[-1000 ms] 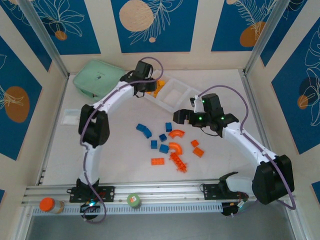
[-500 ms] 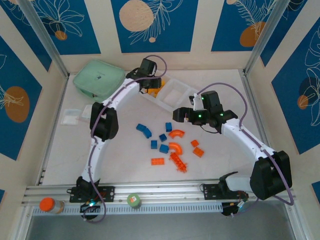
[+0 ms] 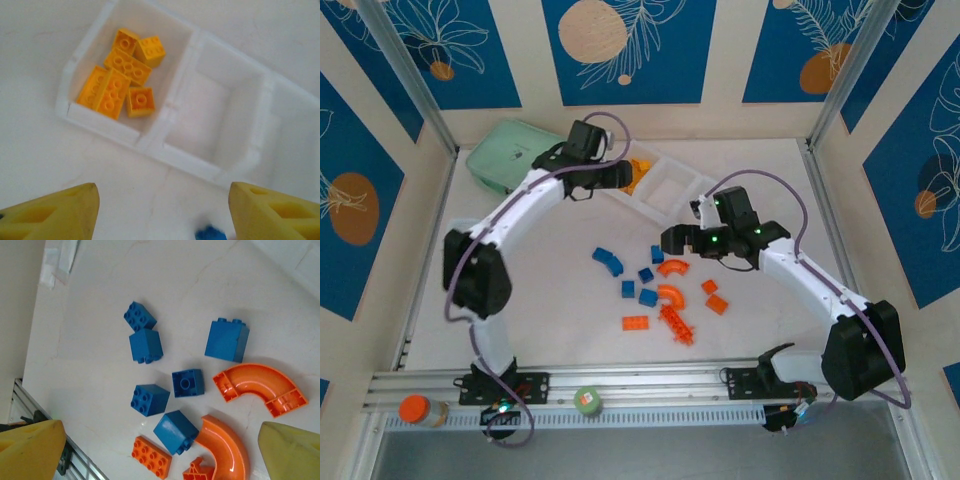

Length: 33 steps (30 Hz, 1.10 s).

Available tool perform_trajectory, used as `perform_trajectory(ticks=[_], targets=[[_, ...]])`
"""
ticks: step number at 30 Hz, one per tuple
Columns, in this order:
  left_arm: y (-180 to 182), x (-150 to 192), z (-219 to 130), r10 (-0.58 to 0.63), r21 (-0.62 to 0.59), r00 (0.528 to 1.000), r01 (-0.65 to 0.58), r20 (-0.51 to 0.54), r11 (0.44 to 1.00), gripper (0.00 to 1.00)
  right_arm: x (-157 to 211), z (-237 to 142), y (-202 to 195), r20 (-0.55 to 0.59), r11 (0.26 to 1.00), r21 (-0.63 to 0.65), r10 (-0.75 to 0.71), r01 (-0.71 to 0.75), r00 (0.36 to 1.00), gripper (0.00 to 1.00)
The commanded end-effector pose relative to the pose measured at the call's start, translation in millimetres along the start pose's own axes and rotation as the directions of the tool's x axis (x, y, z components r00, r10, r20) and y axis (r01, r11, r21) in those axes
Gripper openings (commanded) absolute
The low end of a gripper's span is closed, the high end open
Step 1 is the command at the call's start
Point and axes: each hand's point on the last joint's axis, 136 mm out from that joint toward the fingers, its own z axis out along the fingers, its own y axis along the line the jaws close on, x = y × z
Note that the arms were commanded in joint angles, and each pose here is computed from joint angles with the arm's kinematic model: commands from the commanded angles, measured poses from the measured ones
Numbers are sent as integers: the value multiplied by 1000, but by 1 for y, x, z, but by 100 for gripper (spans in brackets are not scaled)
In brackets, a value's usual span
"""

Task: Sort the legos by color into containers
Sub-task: Place the lego in the container, then move the lego to the bottom-center of the table.

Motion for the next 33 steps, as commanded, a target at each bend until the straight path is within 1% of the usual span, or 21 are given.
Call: perform_trajectory(ticks=[1, 5, 10, 16, 19, 25, 33], targets=[[-10, 24, -29, -13, 73, 1000, 12, 4, 997, 74, 14, 2, 1, -64, 998, 44, -34, 36, 997, 99], [-2, 71, -52, -41, 80, 999, 43, -25, 996, 80, 28, 7, -6, -120, 991, 113, -56, 70, 991, 99], [7, 131, -78, -62, 58, 996, 66, -69, 996, 88, 48, 13, -4, -175, 984, 144, -79, 105, 981, 99], [15, 194, -96, -81, 21, 990, 83, -113, 996, 99, 68, 26, 0, -235, 975, 177, -93, 136, 968, 99], [21, 214, -103, -92, -4, 989, 92, -116, 996, 99, 77, 35, 3, -258, 970, 191, -99, 151, 961, 99], [32, 243, -111, -124, -33, 985, 121, -120, 992, 99, 90, 54, 6, -299, 956, 229, -109, 182, 948, 100], [51, 264, -118, -165, -71, 980, 158, -115, 985, 99, 105, 74, 10, -325, 937, 278, -113, 209, 939, 96]])
